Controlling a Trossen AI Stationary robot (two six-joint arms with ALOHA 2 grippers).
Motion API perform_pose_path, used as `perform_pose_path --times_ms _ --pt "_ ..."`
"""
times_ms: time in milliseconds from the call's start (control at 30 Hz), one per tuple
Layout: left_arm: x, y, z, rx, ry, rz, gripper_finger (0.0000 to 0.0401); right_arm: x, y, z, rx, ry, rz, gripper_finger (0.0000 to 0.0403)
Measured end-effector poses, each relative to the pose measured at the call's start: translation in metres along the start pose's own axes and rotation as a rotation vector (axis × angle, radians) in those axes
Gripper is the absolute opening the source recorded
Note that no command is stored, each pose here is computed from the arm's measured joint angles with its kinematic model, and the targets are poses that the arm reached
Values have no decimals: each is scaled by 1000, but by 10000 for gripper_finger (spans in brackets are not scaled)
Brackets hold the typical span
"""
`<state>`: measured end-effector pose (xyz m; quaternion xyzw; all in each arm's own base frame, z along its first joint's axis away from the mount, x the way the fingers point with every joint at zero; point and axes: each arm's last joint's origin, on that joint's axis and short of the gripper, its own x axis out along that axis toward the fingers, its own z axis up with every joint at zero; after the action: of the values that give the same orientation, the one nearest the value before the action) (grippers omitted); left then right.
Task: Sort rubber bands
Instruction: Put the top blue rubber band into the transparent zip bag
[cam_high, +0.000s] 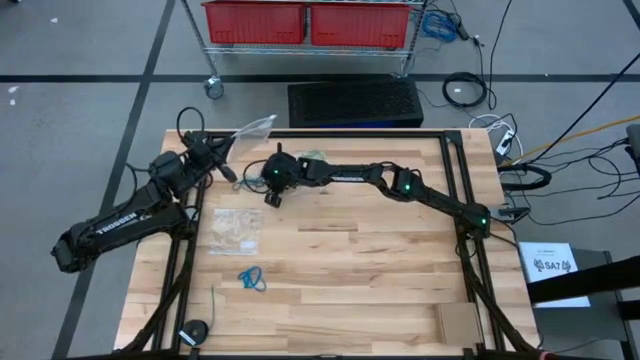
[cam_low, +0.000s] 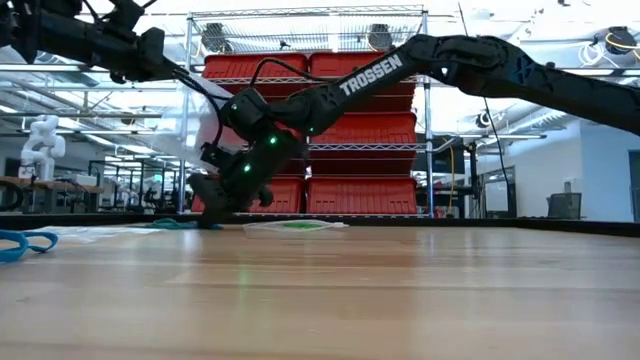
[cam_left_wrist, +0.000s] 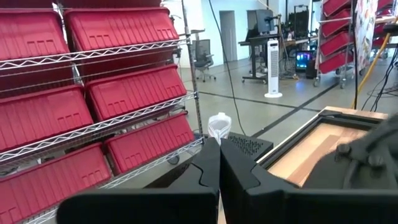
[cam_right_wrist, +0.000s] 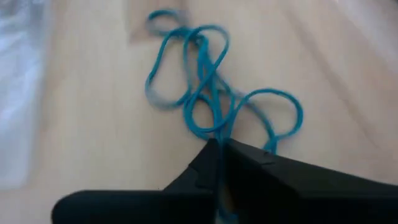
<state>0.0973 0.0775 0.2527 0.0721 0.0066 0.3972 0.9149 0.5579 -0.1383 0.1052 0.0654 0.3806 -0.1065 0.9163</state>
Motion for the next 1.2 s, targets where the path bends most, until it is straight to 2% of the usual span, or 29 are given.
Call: perform_pose_path --times_ms 100,333,533,700,900,1033,1200 --pt "0 0 0 1 2 -1 0 -14 13 0 -10 98 70 4" --pt "0 -1 0 1 -2 -37 0 -57 44 -1 -144 322 177 0" --pt "0 -2 0 -2 -4 -61 0 -108 63 -1 -208 537 196 0" --pt "0 -3 0 -9 -12 -111 0 -136 75 -14 -235 769 197 0" --pt "0 -4 0 -8 -10 -133 0 -154 72 -29 -268 968 126 0" --pt "0 -4 -1 -8 -4 -134 0 -174 64 -38 -253 1006 121 0" --pt "0 -4 -1 -7 1 -134 0 -199 48 -75 -190 999 113 0"
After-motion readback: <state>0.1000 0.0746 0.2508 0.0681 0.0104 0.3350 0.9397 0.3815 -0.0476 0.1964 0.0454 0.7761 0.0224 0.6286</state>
